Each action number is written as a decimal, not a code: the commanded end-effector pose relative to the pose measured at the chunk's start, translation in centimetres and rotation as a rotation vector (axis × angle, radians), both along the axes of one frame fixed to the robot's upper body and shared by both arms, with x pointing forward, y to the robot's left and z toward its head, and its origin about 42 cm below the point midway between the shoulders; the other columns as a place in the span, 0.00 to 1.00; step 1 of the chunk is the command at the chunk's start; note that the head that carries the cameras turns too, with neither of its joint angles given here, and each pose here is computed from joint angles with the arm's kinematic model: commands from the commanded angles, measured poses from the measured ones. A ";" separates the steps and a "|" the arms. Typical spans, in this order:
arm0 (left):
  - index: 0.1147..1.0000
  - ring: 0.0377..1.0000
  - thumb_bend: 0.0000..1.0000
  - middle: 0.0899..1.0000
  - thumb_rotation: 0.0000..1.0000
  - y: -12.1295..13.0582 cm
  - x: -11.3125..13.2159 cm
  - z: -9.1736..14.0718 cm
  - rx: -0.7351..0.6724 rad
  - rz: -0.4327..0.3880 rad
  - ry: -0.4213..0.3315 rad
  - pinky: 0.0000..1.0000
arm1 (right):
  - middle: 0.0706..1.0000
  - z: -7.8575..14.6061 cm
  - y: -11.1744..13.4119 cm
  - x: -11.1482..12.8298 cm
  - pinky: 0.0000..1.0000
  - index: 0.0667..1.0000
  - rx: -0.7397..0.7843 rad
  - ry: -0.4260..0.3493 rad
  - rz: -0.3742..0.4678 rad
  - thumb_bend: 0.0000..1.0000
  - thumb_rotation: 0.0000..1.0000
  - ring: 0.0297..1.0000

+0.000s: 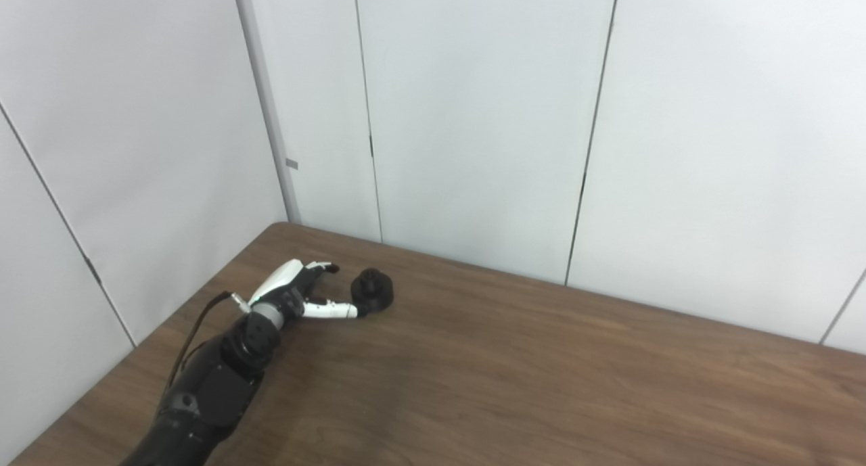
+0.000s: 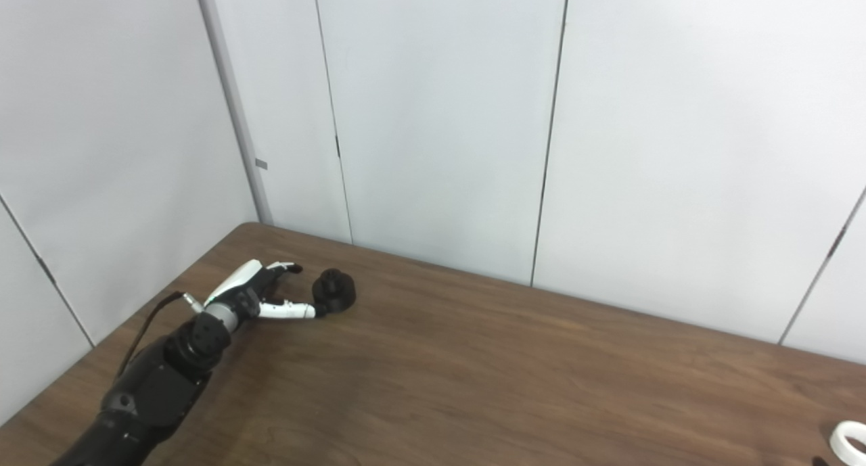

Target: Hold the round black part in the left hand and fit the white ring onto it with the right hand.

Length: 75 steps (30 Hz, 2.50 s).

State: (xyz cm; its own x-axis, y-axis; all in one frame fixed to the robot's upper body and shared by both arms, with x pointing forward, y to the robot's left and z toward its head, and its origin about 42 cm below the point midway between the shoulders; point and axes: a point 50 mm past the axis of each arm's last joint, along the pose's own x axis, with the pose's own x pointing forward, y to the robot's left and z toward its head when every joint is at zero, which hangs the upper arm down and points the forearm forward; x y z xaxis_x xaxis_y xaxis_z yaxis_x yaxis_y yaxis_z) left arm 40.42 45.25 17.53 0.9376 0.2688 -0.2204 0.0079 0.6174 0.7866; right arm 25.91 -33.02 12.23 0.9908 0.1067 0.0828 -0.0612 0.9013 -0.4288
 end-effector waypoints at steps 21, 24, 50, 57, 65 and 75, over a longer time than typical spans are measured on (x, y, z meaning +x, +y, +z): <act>0.89 1.00 1.00 1.00 0.34 -2.8 2.3 -1.9 0.133 -0.065 0.121 1.00 | 1.00 0.4 -1.2 -1.6 0.96 1.00 -0.052 0.015 -0.033 0.57 0.80 1.00; 0.87 1.00 1.00 1.00 0.35 -3.4 2.5 -2.4 0.147 -0.086 0.133 1.00 | 1.00 0.4 -1.2 -1.7 0.93 0.99 -0.062 0.008 -0.031 0.58 0.80 1.00; 0.78 1.00 1.00 1.00 0.35 -6.2 3.0 -4.2 0.161 -0.152 0.128 1.00 | 1.00 0.5 -0.9 -2.1 0.85 1.00 -0.056 0.004 -0.028 0.63 0.81 1.00; 0.75 1.00 1.00 1.00 0.30 -6.3 2.9 -4.5 0.169 -0.163 0.128 1.00 | 1.00 0.6 -0.8 -2.2 0.85 1.00 -0.058 0.006 -0.028 0.64 0.82 1.00; 0.73 1.00 1.00 1.00 0.24 -6.5 2.5 -5.5 0.160 -0.176 0.107 1.00 | 1.00 0.9 -0.7 -2.2 0.87 1.00 -0.051 0.002 -0.021 0.64 0.82 1.00; 0.54 0.99 0.87 0.92 0.06 -6.4 2.0 -6.7 0.122 -0.196 0.032 1.00 | 1.00 0.9 -0.6 -2.2 0.86 1.00 -0.043 0.003 -0.022 0.64 0.81 1.00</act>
